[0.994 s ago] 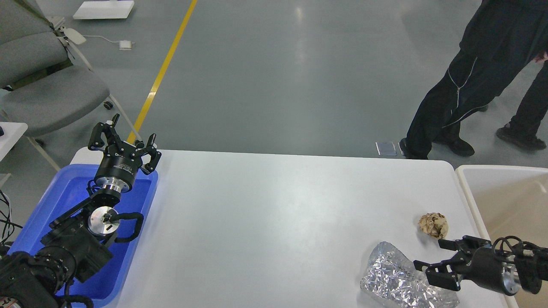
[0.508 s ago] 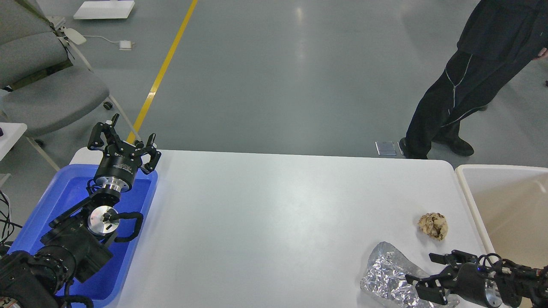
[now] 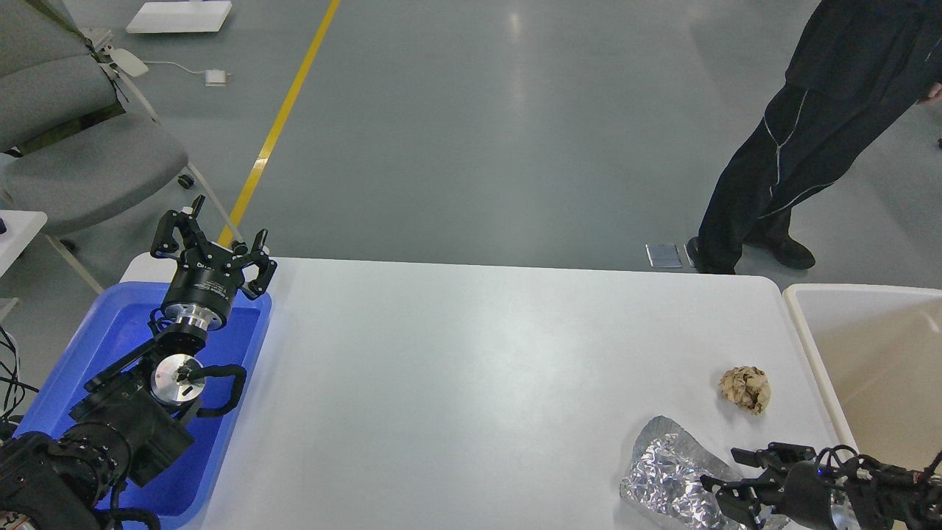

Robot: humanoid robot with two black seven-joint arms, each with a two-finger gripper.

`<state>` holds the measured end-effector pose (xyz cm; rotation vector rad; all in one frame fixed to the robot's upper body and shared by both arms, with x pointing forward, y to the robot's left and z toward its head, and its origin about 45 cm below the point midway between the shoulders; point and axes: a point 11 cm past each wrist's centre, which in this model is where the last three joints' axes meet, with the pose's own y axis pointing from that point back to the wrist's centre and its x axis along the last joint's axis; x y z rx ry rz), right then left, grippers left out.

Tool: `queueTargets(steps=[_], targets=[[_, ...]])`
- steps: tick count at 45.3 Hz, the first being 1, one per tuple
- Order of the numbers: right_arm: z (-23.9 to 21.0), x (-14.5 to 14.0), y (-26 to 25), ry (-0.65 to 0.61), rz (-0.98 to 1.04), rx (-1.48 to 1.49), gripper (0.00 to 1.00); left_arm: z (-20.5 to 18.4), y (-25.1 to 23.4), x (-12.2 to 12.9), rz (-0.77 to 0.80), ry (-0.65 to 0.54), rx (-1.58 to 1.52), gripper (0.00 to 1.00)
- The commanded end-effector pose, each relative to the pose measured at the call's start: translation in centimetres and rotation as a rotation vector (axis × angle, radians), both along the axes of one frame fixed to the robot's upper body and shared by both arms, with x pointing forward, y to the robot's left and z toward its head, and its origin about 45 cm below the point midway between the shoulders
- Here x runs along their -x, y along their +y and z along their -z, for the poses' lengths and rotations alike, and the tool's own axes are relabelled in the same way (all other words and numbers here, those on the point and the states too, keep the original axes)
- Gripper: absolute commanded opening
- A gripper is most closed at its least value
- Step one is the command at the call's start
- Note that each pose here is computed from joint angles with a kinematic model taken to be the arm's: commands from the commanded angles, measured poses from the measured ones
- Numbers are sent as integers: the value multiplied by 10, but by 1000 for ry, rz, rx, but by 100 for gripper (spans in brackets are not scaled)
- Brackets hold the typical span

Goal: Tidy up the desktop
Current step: 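Close the right gripper on the silver foil wrapper, then lift the foil wrapper and carry it over the white bin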

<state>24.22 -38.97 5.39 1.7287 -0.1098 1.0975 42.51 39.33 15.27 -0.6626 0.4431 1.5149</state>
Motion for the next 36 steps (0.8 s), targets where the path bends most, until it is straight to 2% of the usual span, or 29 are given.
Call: queueTargets(steps=[1,26,36], targets=[[2,1,-1,8,-5,6,0,0,0,0,-1,0,0,100],[-6,-5,1,-21,41,-40,0,0,0,0,2,1,-2,100],[-47,-16,-15,-49,41,-67,0,0,0,0,3,0,-1,100]])
